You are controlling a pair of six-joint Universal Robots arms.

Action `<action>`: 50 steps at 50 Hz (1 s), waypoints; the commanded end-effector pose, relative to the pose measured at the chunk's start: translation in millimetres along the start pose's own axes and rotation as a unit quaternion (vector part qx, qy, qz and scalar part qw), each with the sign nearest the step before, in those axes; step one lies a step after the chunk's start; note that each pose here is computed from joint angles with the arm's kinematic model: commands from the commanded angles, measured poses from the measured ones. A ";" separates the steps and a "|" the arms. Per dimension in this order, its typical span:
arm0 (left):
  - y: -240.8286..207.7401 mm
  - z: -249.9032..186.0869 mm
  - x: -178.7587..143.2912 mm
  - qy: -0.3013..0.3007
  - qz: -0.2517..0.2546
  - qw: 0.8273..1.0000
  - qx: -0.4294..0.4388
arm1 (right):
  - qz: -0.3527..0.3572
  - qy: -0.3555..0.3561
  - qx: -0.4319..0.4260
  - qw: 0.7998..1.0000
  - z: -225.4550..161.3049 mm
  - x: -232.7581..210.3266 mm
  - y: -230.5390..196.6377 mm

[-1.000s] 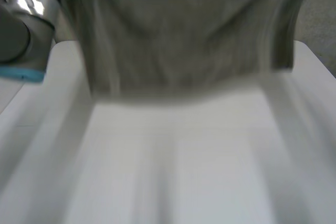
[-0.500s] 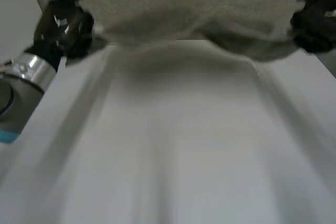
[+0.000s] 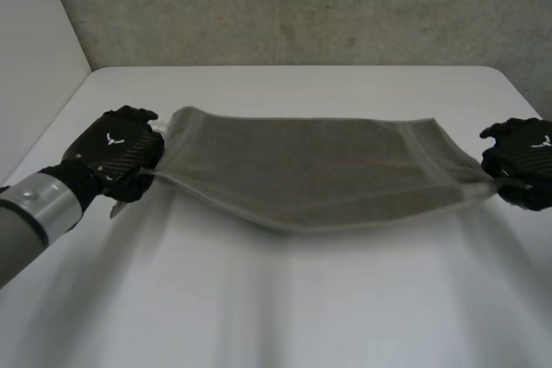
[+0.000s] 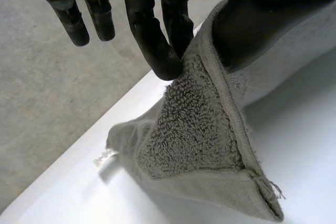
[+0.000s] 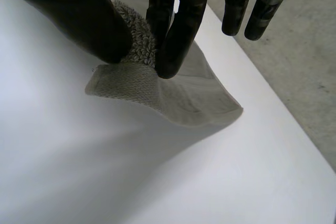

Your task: Fold the towel.

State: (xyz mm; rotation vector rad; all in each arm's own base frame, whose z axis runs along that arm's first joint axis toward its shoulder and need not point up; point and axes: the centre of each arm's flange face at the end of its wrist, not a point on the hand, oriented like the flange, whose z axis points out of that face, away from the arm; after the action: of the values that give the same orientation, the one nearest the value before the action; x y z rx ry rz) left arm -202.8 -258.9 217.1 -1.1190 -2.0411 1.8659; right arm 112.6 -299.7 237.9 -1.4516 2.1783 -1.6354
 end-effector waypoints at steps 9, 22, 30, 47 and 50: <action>-25.3 -64.8 7.9 0.058 0.027 0.996 -0.062 | 0.007 -0.100 -0.019 0.995 -64.2 1.1 -13.1; 3.7 -8.6 -19.1 0.090 0.042 0.990 -0.097 | 0.047 -0.149 0.048 0.987 -11.0 31.1 -17.7; 7.3 39.6 -16.9 0.099 0.066 0.989 -0.083 | 0.024 -0.076 -0.005 0.997 45.6 44.5 -6.0; 10.0 110.4 -40.0 -0.030 0.059 0.997 0.048 | 0.038 0.031 0.019 0.999 106.9 25.0 -7.0; 15.0 115.1 -31.7 -0.020 0.058 0.997 0.051 | 0.039 0.031 0.016 0.999 112.4 16.7 -4.6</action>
State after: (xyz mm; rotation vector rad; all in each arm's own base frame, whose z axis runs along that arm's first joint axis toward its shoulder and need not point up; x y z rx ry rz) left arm -232.0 -366.5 202.6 -1.2220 -1.9546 2.0219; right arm 156.1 -394.4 214.8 -1.3272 2.1820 -1.7022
